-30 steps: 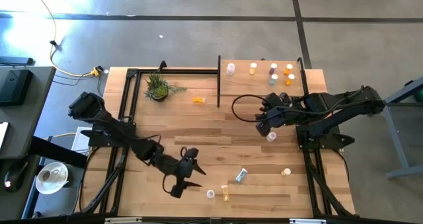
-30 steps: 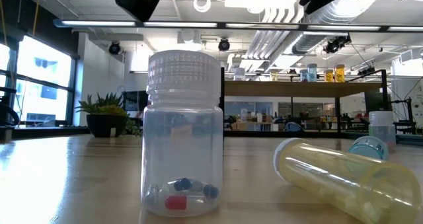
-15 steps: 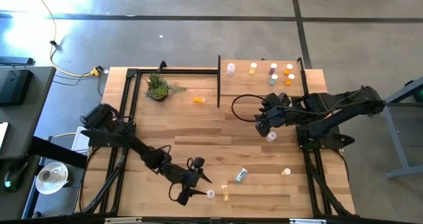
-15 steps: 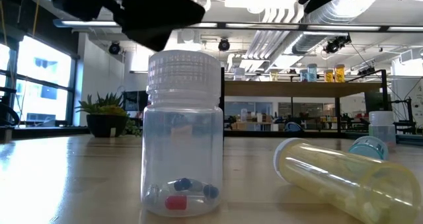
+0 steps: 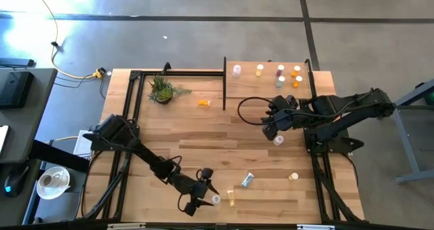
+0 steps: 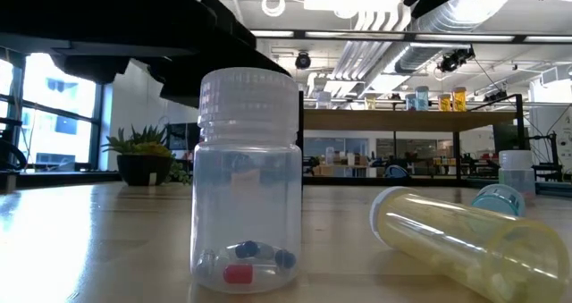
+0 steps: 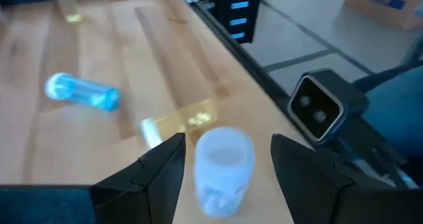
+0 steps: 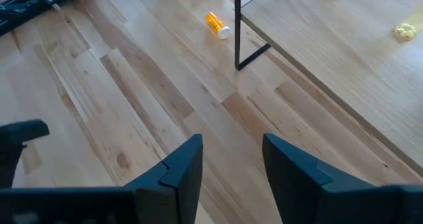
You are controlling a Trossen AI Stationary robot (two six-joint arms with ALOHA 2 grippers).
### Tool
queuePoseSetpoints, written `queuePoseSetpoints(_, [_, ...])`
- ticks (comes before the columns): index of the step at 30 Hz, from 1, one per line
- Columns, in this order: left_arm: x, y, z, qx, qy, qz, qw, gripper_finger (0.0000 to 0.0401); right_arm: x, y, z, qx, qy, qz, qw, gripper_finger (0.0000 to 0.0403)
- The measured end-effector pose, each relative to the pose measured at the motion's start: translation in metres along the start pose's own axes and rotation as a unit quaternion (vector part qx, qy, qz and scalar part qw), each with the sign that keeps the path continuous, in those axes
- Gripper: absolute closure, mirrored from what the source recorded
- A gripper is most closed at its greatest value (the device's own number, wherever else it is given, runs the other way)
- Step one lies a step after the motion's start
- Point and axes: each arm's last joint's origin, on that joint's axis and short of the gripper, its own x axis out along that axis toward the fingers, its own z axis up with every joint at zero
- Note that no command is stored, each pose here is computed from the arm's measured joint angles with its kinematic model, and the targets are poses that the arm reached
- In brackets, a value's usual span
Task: Pick and place medicine bottles onto shelf by color
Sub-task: Put the bottom transparent pill bottle aligned with the other transparent pill bottle on the shelf
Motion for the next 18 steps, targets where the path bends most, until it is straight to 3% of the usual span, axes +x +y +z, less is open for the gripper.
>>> queuePoseSetpoints(18, [0.018, 0.008, -0.004, -0.027, 0.011, -0.025, 0.999, 0.019, 0.0, 0.0, 0.0, 0.003, -0.002, 0.002, 1.0, 0.0253])
